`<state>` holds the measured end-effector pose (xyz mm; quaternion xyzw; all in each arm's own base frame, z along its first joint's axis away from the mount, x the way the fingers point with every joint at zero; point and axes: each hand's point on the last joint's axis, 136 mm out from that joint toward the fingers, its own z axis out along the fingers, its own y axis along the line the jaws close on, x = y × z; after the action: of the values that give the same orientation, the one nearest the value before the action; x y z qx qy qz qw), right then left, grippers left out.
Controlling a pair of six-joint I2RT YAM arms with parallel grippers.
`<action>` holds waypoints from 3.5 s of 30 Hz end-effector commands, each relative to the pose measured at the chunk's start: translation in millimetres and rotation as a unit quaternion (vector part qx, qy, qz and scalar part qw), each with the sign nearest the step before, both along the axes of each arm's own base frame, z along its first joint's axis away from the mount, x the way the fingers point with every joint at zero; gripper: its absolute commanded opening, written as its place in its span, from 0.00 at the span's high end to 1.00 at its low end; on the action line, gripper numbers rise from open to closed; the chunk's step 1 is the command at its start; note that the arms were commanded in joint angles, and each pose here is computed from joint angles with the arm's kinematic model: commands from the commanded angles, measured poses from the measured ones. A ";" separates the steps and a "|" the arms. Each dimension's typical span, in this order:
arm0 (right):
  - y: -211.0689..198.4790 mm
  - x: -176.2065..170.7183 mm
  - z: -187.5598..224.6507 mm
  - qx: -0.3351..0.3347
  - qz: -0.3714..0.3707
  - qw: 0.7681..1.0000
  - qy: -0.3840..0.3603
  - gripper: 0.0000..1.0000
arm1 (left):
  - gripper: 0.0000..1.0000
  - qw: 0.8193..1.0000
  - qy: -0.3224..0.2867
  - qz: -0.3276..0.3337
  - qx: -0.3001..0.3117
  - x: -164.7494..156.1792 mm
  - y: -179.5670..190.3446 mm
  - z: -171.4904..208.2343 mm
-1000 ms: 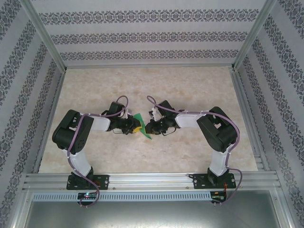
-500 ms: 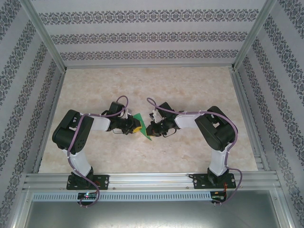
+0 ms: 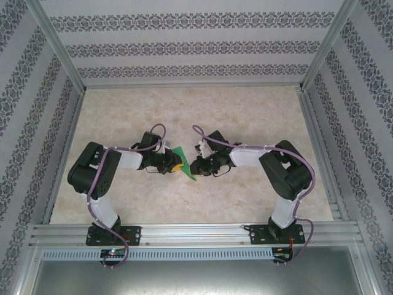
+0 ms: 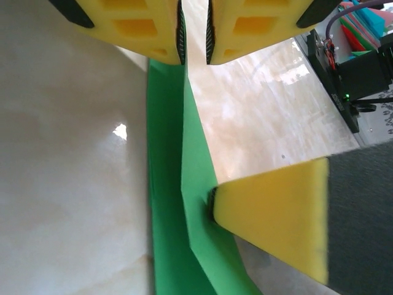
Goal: Fold a paper plane with a square sheet of paper (pick it up from the middle)
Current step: Fold the wing for the fifth time at the center of the table.
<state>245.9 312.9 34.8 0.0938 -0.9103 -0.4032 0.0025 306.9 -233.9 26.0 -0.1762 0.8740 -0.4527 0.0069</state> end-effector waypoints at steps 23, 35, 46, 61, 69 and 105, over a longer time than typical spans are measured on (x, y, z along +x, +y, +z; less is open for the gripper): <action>-12.1 1.3 1.8 -0.020 -0.002 1.000 -0.010 0.83 | 0.81 0.999 0.031 -0.002 0.034 -12.8 5.8 -22.4; 8.4 10.1 31.4 -0.020 -0.001 0.998 -0.066 0.95 | 0.81 0.999 0.034 0.001 0.041 -13.4 8.0 -24.7; 34.6 23.1 8.5 -0.041 0.007 0.998 -0.054 1.00 | 0.84 0.998 0.042 0.004 0.047 -14.0 9.8 -26.9; 17.4 13.4 -29.1 -0.084 0.001 0.996 -0.017 1.00 | 0.85 0.996 0.055 -0.007 0.074 -16.2 13.8 -33.6; 8.2 4.1 -36.9 -0.102 0.009 0.995 -0.004 1.00 | 0.88 0.992 0.065 -0.007 0.108 -16.0 21.3 -37.9; -50.3 -51.2 -20.8 -0.149 0.042 0.988 -0.008 1.00 | 1.00 0.984 0.070 -0.008 0.164 -20.7 37.8 -53.2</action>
<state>211.9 286.4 16.0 0.1419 -0.9431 -0.3007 -0.0016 304.1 -229.1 17.1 -0.1589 0.9099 -0.3828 -0.0160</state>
